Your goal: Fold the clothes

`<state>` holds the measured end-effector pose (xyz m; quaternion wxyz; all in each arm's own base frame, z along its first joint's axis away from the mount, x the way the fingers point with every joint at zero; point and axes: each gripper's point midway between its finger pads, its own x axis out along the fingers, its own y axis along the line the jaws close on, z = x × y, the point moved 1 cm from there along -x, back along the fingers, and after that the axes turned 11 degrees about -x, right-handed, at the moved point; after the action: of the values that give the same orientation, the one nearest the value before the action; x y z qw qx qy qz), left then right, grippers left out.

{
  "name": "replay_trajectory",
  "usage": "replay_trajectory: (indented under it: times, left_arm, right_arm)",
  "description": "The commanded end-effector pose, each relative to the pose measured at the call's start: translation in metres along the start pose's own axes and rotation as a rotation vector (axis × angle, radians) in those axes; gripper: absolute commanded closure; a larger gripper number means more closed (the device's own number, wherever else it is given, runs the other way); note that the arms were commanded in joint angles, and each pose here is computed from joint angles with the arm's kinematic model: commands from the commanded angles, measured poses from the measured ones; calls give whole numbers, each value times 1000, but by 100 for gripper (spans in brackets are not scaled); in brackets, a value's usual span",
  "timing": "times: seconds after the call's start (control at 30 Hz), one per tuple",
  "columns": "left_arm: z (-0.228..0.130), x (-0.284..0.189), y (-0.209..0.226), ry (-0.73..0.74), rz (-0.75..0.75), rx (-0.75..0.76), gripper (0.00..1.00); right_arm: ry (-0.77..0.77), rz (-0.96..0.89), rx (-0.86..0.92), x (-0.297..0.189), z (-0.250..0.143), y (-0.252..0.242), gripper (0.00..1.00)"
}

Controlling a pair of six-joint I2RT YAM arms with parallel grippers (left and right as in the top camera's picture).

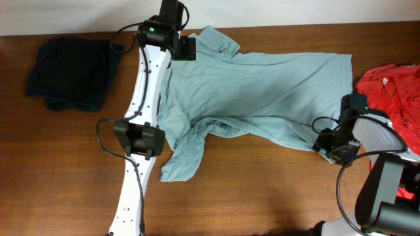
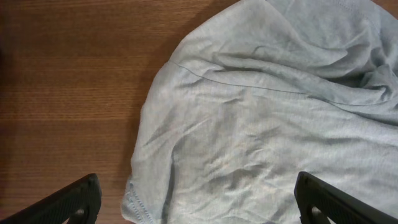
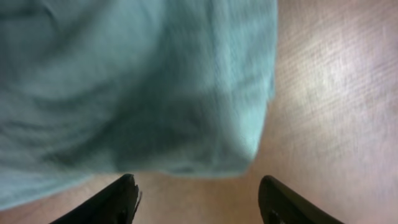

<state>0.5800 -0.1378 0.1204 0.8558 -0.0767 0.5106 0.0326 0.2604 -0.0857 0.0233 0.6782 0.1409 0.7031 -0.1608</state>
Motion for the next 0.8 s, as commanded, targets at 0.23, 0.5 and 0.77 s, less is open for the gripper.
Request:
replay_trajectory:
  times: [0.23,0.5,0.77]
  left_arm:
    - [5,-10,-1,-18,-14,-13,1]
    - [5,-10,-1,-18,-14,-13,1]
    - [5,-10,-1,-18,-14,-13,1]
  right_arm:
    - [10,-27,-20,8,-6,-4,59]
    - [-6,-27,-19,8,-2,-4,87]
    - [-67,-27,-54,-11,8,-6,84]
